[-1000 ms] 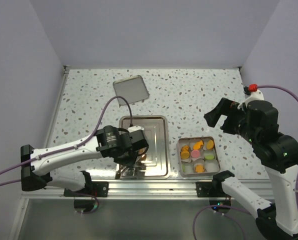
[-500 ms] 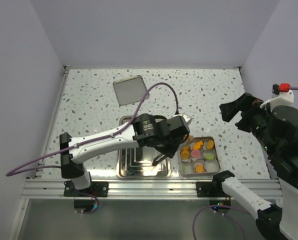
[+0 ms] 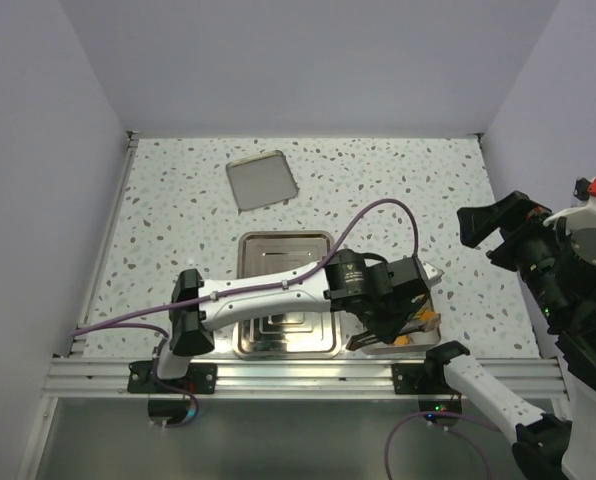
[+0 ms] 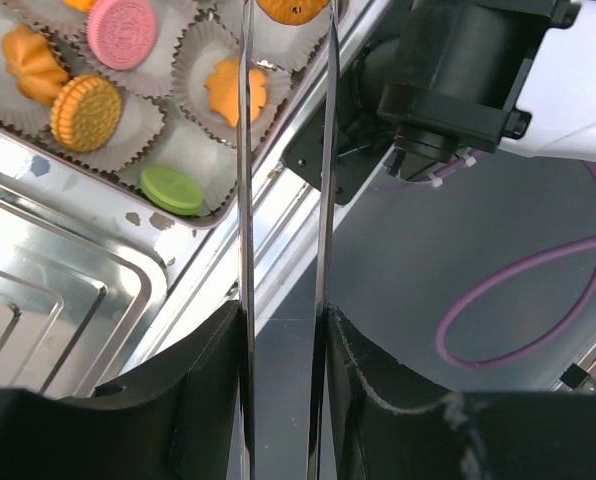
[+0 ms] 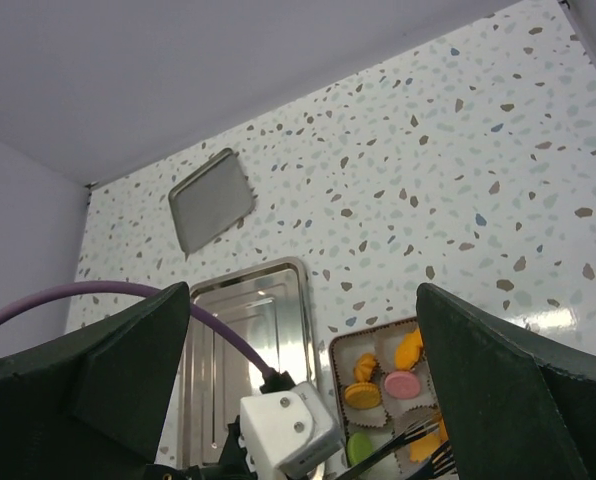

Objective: Pack the cookies

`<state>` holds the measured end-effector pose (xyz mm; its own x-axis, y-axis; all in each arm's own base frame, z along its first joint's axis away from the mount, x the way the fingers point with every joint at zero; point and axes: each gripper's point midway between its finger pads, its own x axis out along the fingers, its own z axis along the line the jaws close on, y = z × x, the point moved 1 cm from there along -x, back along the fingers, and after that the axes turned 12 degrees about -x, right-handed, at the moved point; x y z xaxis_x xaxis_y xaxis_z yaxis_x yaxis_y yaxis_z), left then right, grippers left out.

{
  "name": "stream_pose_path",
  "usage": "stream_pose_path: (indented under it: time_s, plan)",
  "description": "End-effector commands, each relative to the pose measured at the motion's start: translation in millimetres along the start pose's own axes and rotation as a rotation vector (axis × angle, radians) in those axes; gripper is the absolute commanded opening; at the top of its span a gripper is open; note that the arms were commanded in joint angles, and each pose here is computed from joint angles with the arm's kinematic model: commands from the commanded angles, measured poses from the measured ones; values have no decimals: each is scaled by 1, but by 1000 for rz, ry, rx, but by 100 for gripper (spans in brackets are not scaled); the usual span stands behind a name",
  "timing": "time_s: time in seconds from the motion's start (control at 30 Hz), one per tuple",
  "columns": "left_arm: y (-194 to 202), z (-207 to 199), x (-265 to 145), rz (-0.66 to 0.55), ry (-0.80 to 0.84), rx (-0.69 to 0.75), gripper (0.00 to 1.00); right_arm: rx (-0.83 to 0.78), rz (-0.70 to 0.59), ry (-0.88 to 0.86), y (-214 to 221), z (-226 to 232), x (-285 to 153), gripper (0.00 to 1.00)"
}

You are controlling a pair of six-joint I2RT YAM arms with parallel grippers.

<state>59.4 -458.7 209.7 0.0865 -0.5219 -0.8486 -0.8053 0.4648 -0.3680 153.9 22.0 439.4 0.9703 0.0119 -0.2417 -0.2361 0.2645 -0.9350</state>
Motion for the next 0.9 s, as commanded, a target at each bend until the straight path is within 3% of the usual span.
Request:
stream_pose_path:
  time_s: [0.0,0.87]
  plan:
    - [-6,-22,-3,-28,91,33,37,-13,9,8,3,-1,2,99]
    - [9,-1,25,-11,-11,15,45,-32,74,-15,24,3,13,99]
